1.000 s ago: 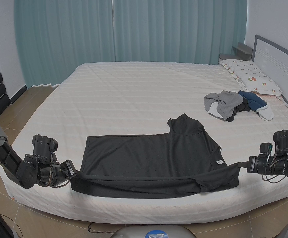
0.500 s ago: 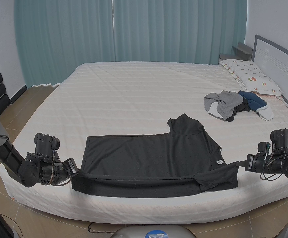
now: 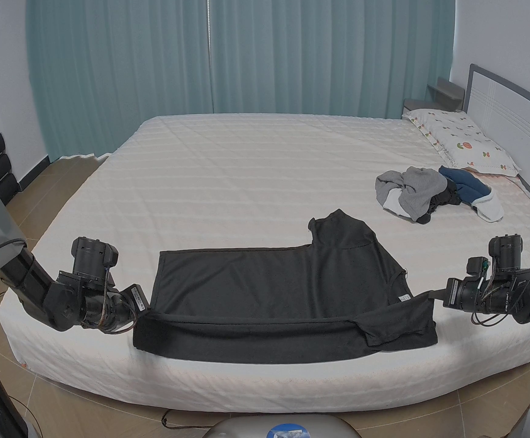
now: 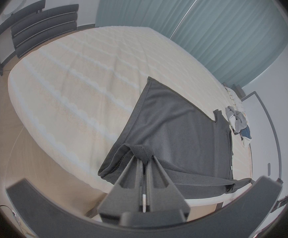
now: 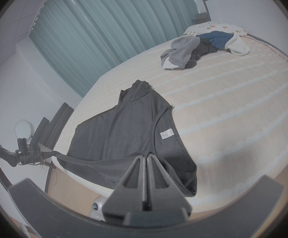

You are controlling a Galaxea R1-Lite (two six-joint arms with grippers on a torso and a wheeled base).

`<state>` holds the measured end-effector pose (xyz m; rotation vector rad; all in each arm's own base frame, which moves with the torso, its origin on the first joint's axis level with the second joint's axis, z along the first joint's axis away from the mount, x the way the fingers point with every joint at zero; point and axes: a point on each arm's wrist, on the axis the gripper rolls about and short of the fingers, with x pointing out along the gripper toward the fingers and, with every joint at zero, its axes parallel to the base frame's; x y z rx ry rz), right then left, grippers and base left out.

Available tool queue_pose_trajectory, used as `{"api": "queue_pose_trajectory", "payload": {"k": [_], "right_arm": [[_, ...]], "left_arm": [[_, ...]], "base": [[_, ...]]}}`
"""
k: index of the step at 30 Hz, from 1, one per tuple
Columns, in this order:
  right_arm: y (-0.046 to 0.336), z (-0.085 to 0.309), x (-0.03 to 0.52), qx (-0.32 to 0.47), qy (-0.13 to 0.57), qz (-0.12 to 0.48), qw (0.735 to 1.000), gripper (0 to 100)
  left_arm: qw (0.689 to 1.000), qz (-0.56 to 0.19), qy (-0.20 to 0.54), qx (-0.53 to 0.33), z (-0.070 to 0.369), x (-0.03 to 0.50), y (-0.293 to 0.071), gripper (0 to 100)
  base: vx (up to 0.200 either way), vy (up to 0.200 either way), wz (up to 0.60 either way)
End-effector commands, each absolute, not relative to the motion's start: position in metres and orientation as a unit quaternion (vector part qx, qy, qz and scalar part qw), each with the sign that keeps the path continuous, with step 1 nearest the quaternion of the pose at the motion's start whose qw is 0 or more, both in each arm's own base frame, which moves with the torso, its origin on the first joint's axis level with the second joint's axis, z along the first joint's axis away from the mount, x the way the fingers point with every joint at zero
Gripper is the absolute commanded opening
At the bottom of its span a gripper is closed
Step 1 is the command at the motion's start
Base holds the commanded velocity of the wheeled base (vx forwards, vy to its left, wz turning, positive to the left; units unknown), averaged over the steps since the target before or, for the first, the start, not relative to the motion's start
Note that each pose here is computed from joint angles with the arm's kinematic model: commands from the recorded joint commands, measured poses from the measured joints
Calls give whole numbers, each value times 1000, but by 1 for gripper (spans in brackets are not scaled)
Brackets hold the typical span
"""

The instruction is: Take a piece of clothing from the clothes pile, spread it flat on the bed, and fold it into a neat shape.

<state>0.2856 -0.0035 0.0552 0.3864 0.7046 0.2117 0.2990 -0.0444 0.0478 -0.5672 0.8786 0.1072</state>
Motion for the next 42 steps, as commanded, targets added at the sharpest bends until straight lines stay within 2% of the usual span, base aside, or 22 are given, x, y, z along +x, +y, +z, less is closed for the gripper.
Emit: {"api": "queue_pose_trajectory", "payload": {"k": [1,18,26,30,31,36,42], "right_arm": [[-4,34,297,198,362,92,906,0],[3,-1,327,230,329,94,911,0],[12,-11,338,248,304,75,917,0],[14,-14,339,248,306,75,916,0],[14,-15,339,248,307,75,916,100],[14,-14,340,263,298,73,915,100],[11,1,339,333,266,60,902,100]], "left_arm": [[857,58,435,-270,36,314,-46,0],[843,82,437,-302,9,349,-51,0],[844,80,434,-306,8,354,-51,0],[837,91,423,-335,11,361,-52,0],[837,91,422,-337,12,361,-52,100],[835,91,422,-340,11,363,-53,100],[823,107,436,-348,13,360,-49,100]], "base": [[0,0,0],[0,0,0],[0,0,0],[0,0,0],[0,0,0],[0,0,0],[0,0,0]]}}
